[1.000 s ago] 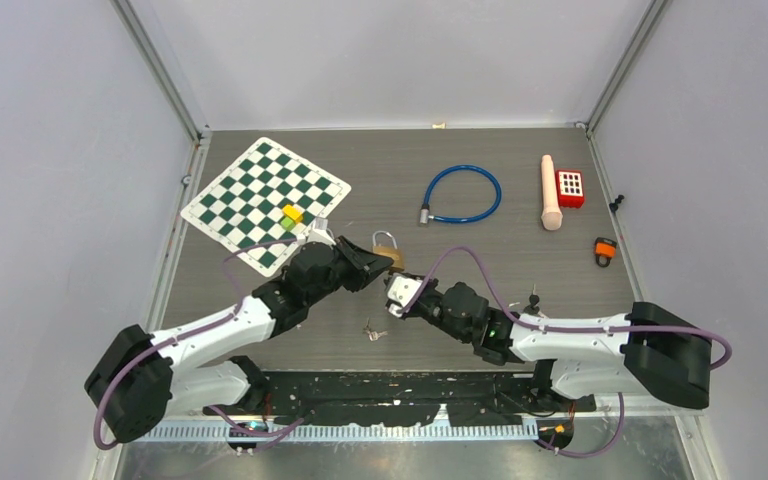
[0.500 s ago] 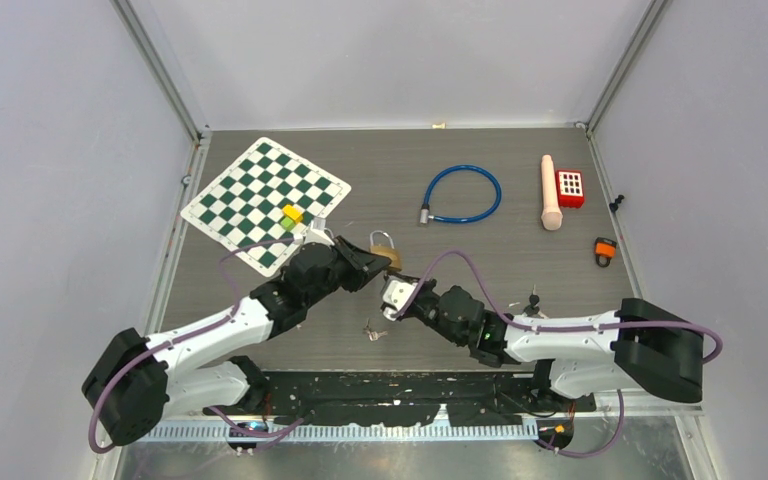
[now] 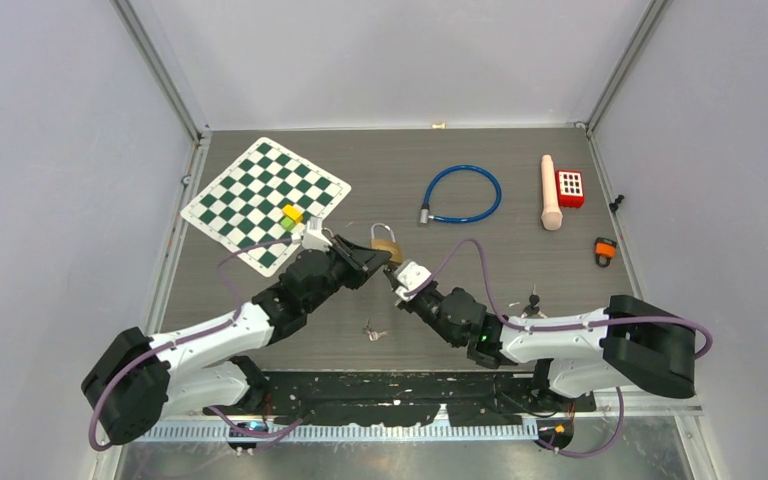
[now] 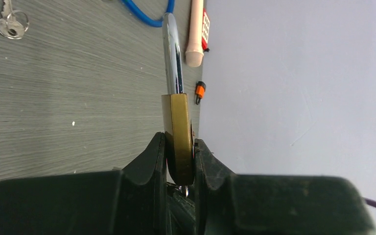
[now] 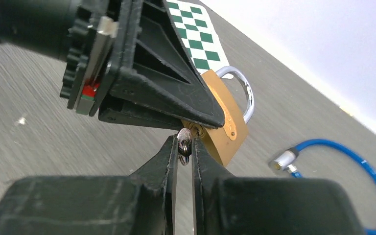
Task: Unlock with the key
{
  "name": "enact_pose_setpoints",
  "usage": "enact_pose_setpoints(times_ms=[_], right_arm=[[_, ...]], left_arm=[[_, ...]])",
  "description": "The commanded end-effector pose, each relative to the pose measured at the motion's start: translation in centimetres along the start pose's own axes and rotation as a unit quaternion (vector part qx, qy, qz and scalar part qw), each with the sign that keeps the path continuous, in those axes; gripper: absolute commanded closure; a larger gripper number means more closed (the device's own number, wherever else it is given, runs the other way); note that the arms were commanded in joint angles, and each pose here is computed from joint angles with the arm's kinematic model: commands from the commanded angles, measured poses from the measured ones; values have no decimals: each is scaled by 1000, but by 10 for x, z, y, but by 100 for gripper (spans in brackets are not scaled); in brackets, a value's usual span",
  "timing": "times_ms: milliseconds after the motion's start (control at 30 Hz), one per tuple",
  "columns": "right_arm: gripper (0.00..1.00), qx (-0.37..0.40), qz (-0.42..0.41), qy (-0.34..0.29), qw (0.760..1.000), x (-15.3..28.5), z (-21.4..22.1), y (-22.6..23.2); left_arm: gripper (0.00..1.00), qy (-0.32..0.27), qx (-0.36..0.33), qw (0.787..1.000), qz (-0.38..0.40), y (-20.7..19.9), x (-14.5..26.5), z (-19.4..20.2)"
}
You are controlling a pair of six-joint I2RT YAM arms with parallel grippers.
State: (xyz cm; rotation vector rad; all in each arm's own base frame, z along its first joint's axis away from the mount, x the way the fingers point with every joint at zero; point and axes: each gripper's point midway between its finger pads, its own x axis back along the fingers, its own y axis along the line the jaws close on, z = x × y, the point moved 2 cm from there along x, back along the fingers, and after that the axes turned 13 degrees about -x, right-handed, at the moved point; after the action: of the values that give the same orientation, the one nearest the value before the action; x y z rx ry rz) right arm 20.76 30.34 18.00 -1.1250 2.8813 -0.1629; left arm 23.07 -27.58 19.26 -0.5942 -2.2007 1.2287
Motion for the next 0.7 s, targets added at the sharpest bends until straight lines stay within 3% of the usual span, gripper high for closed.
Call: enact_pose_setpoints(times_ms=[0, 100, 333, 533, 667], right_arm=[[95, -196, 46, -66, 977, 5, -19, -12], [95, -280, 56, -79, 955, 9, -15, -13], [95, -399, 82, -116, 906, 18, -16, -28], [95, -532, 83, -138, 831, 25, -9, -40], [95, -573, 72, -156, 802, 31, -11, -45]], left_arm=[[100, -21, 20, 973, 228, -100, 35, -16], [100, -28, 24, 966, 257, -106, 41, -17], [100, -50, 31, 945, 321, -120, 57, -22], [100, -45, 62, 922, 380, -131, 62, -22], [100, -35, 78, 910, 407, -137, 59, -19]])
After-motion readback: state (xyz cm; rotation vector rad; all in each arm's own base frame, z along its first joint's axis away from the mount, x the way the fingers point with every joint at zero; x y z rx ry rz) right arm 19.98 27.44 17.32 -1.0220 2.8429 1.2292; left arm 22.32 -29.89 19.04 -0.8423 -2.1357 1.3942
